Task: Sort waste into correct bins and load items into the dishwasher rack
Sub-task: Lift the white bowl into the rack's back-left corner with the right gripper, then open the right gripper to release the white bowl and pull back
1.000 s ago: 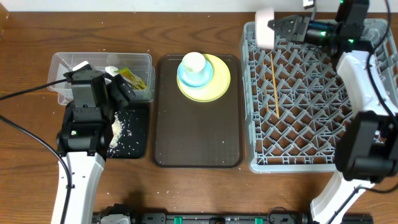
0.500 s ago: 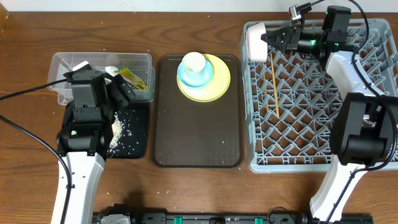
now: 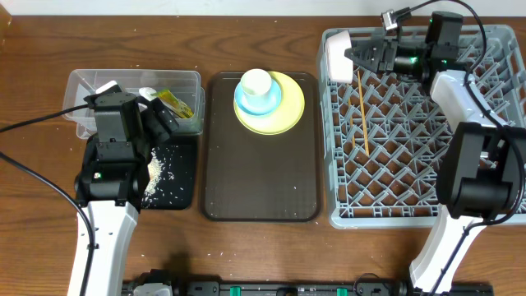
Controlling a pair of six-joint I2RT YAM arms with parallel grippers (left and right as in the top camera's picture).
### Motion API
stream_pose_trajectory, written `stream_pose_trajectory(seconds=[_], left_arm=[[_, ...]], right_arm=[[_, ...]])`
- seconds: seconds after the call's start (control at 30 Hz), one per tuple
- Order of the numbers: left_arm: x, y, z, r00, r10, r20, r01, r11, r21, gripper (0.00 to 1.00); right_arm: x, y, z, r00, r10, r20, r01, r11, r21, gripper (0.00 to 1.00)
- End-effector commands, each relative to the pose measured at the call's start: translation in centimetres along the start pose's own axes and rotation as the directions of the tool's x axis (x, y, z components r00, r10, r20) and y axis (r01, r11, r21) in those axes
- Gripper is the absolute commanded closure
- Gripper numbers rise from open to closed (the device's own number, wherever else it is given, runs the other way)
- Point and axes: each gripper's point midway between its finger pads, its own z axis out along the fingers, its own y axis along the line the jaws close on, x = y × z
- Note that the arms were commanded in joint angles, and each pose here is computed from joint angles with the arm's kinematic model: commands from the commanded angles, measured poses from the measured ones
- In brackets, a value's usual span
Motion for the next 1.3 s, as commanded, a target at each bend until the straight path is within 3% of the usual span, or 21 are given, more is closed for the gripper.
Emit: stream_pose_trajectory(seconds=[0.0, 0.17, 0.6, 0.77, 0.87, 1.07, 1.17, 1.27], left_arm=[[-0.6, 0.0, -0.2, 1.000, 0.009, 0.016, -0.009, 1.000, -0.005, 0.06], [-0.6, 0.0, -0.2, 1.000, 0.009, 0.016, -0.009, 1.000, -0.005, 0.06], [-0.6, 0.0, -0.2, 1.000, 0.009, 0.016, -0.009, 1.000, -0.005, 0.06], [-0.6, 0.0, -0.2, 1.000, 0.009, 0.016, -0.009, 1.000, -0.005, 0.05], [-0.6, 0.0, -0.2, 1.000, 0.009, 0.016, -0.009, 1.000, -0.005, 0.06], [-0.6, 0.0, -0.2, 1.000, 0.009, 0.016, -0.009, 1.000, -0.005, 0.06], [-0.6, 0.0, -0.2, 1.000, 0.009, 0.016, -0.009, 1.000, -0.005, 0.06], [-0.6, 0.0, -0.2, 1.000, 0.009, 0.016, -0.009, 1.000, -0.005, 0.06]], right_arm=[[0.3, -1.4, -1.2, 1.000, -0.003, 0.022, 0.002, 1.000, 0.021, 0.99], [-0.2, -2.0, -2.4, 0.999, -0.016, 0.048, 0.014, 0.999, 0.045, 0.99], [-1.7, -4.5, -5.0, 0.991, -0.033, 0.127, 0.010, 0.984, 0.177, 0.75], [-2.4, -5.3, -7.3, 0.982, 0.033, 0.187, -0.072, 0.976, 0.208, 0.68], [-3.0, -5.3, -8.3, 0.975, 0.041, 0.218, -0.092, 0.969, 0.231, 0.71], [-5.0, -4.1, -10.1, 0.953, -0.019, 0.302, -0.109, 0.909, 0.401, 0.92], [-5.5, -2.9, -10.9, 0.947, -0.117, 0.298, -0.074, 0.825, 0.560, 0.98], [-5.4, -0.6, -10.9, 0.943, -0.274, 0.190, 0.049, 0.677, 0.735, 0.99]])
